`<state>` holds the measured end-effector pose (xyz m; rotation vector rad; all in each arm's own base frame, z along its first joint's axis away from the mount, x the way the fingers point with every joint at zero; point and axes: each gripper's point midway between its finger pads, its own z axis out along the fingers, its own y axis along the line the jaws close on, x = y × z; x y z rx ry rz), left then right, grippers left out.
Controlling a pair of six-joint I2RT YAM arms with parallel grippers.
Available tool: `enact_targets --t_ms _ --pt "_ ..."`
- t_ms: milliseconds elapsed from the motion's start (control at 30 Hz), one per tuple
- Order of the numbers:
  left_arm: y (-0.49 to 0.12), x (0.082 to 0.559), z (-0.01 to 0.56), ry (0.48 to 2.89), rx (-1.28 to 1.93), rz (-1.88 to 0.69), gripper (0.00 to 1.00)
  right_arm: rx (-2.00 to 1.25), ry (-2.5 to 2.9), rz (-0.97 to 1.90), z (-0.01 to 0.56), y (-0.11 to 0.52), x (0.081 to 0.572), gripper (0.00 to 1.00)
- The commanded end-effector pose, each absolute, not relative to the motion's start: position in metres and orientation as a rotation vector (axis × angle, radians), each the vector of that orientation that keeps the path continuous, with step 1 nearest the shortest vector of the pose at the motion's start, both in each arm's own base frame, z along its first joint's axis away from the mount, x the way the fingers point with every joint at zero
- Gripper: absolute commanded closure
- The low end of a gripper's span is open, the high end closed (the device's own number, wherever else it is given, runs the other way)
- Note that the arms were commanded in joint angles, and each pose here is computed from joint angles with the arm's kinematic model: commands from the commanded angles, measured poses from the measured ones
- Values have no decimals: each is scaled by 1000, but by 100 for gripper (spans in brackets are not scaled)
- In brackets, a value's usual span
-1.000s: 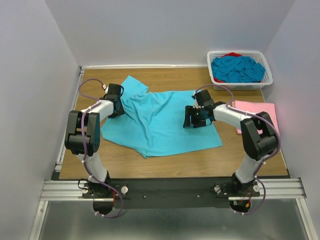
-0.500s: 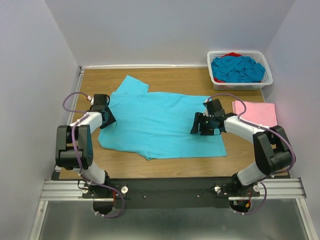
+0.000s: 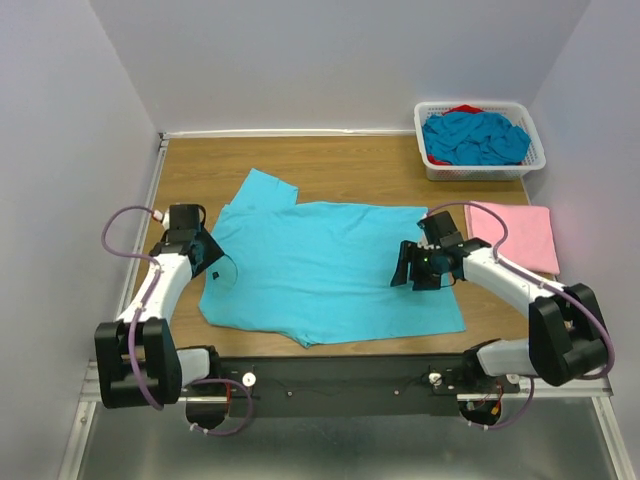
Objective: Fold and stack the t-shirts
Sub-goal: Flatten the tshirt out
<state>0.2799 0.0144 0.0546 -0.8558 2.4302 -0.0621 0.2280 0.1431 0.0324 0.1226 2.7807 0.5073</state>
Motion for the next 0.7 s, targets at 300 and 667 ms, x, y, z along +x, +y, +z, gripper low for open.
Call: enact_targets --t_ms 300,667 --pt "31 368 135 2170 -632 -19 40 73 2503 265 118 134 346 33" --pt "-32 402 78 2357 -425 -34 43 168 2513 231 76 112 432 39"
